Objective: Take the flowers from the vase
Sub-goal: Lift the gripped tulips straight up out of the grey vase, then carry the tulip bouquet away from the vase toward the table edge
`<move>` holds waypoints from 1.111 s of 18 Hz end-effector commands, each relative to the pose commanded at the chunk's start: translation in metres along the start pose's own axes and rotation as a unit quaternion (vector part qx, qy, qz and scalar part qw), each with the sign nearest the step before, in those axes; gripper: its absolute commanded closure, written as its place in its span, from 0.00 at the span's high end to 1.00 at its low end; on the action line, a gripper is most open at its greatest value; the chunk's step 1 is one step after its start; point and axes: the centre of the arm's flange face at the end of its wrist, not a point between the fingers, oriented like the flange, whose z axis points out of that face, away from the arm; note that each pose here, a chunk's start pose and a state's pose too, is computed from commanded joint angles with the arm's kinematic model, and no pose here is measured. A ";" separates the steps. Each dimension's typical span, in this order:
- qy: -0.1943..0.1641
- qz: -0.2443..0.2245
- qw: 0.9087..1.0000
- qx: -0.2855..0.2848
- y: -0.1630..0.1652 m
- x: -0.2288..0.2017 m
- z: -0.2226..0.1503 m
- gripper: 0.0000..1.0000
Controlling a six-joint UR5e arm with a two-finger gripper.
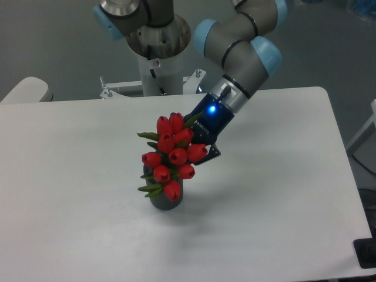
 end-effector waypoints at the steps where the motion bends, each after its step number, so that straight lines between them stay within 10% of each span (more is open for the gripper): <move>1: -0.002 0.001 1.000 0.002 -0.004 0.002 -0.003 0.40; 20: -0.041 -0.010 0.998 0.052 -0.122 0.006 -0.062 0.40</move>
